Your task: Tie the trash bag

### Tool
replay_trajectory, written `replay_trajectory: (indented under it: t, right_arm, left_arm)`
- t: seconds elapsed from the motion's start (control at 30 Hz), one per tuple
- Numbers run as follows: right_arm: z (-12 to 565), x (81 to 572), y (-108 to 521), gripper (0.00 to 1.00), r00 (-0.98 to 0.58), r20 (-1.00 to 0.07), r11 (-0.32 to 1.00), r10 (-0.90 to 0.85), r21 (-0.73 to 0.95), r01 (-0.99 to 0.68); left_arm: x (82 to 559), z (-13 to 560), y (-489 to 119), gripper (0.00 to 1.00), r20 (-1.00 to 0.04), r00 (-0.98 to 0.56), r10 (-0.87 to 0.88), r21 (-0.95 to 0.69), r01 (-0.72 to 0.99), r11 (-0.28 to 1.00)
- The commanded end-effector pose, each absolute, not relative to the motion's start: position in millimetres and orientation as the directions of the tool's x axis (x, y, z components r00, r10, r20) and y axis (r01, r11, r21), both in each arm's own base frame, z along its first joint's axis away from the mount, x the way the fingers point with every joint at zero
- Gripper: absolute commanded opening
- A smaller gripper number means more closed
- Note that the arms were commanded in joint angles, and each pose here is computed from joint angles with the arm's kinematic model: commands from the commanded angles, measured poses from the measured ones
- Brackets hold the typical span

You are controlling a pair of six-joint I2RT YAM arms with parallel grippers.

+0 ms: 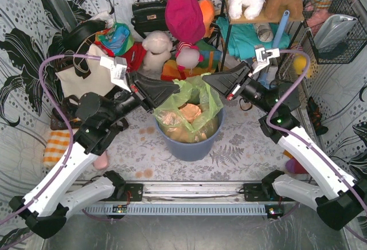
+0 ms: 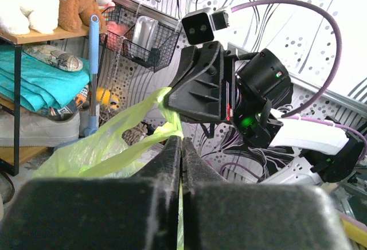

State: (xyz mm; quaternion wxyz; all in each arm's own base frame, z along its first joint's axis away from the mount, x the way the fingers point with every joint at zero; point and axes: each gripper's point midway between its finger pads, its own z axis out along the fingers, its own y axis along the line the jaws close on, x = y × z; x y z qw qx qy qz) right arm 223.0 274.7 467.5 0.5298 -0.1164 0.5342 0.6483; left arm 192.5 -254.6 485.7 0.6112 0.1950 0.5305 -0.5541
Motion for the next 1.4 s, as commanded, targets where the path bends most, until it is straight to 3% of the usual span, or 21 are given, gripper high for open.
replay_trajectory:
  t: [0.0, 0.13, 0.27, 0.5, 1.1, 1.37]
  right_arm:
    - [468.5, 200.3, 270.9, 0.16, -0.402, -0.739, 0.083, 0.541, 0.523, -0.848]
    - [458.3, 205.9, 271.8, 0.43, -0.421, -0.743, 0.122, 0.521, 0.553, -0.824]
    - [449.2, 206.6, 273.7, 0.53, -0.444, -0.748, 0.137, 0.492, 0.571, -0.809]
    - [431.5, 208.5, 277.0, 0.57, -0.48, -0.76, 0.17, 0.438, 0.594, -0.786]
    - [411.1, 232.6, 279.7, 0.67, -0.5, -0.741, 0.25, 0.449, 0.641, -0.725]
    - [469.0, 227.3, 275.7, 0.61, -0.397, -0.747, 0.184, 0.533, 0.56, -0.808]
  left_arm:
    - [177.3, 487.9, -245.5, 0.17, -0.858, -0.148, -0.492, -0.323, 0.9, 0.293]
    - [191.0, 478.7, -242.1, 0.49, -0.872, -0.156, -0.464, -0.35, 0.86, 0.371]
    - [196.0, 474.0, -243.9, 0.59, -0.891, -0.166, -0.423, -0.348, 0.849, 0.398]
    - [217.7, 454.1, -241.5, 0.64, -0.928, -0.168, -0.333, -0.327, 0.794, 0.513]
    - [244.8, 474.8, -287.0, 0.67, -0.928, -0.173, -0.331, -0.303, 0.865, 0.399]
    - [229.1, 507.2, -284.3, 0.66, -0.907, -0.134, -0.399, -0.279, 0.901, 0.332]
